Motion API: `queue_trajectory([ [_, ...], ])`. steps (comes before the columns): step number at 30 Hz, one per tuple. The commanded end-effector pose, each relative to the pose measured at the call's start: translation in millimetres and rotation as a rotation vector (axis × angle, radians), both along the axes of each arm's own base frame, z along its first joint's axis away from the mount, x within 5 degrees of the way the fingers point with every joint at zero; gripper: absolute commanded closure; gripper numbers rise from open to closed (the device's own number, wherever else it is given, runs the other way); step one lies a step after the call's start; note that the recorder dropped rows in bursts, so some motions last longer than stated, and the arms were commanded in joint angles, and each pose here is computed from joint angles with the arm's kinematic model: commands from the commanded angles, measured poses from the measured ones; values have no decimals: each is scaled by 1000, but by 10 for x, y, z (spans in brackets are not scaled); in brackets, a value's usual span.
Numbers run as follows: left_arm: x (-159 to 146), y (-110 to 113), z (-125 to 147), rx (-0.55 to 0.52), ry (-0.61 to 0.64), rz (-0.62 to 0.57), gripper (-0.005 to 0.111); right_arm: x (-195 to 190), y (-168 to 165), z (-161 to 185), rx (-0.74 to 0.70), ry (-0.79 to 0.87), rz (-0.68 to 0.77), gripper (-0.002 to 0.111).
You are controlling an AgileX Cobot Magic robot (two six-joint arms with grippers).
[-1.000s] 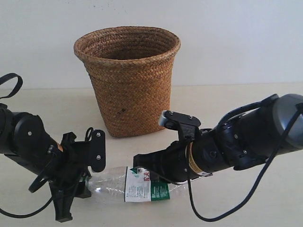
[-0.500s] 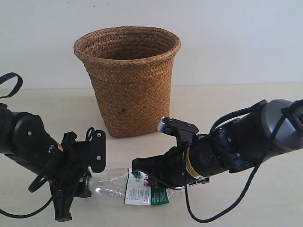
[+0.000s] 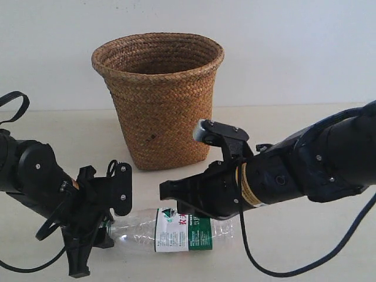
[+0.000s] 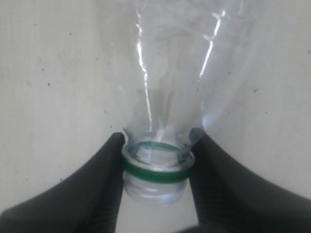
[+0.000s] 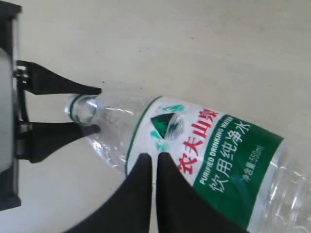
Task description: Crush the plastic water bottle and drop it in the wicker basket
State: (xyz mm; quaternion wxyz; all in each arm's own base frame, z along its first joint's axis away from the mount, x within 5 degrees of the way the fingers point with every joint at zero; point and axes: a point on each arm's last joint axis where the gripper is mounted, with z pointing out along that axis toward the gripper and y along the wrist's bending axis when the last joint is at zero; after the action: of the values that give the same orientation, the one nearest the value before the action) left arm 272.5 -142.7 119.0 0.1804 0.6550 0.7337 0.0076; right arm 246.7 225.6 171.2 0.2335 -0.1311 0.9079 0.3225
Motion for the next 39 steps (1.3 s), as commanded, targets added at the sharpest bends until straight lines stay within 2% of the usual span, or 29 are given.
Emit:
queue_trajectory([
  [1,3,-18,5,-11,2,15,103,-37,-16,139,28,-29,4,108],
  [9,5,-18,6,-11,0,15,103,-44,2,144,46,-14,1,108],
  [13,5,-18,6,-11,0,15,103,-103,138,79,19,-18,15,108],
  [17,1,-18,5,-11,5,16,103,-91,300,-35,-6,-12,38,108],
  [27,3,-18,6,-12,3,17,103,4,270,-497,-144,36,-29,108],
  [39,0,-17,4,-11,7,16,103,-12,264,-818,-202,107,-24,108],
])
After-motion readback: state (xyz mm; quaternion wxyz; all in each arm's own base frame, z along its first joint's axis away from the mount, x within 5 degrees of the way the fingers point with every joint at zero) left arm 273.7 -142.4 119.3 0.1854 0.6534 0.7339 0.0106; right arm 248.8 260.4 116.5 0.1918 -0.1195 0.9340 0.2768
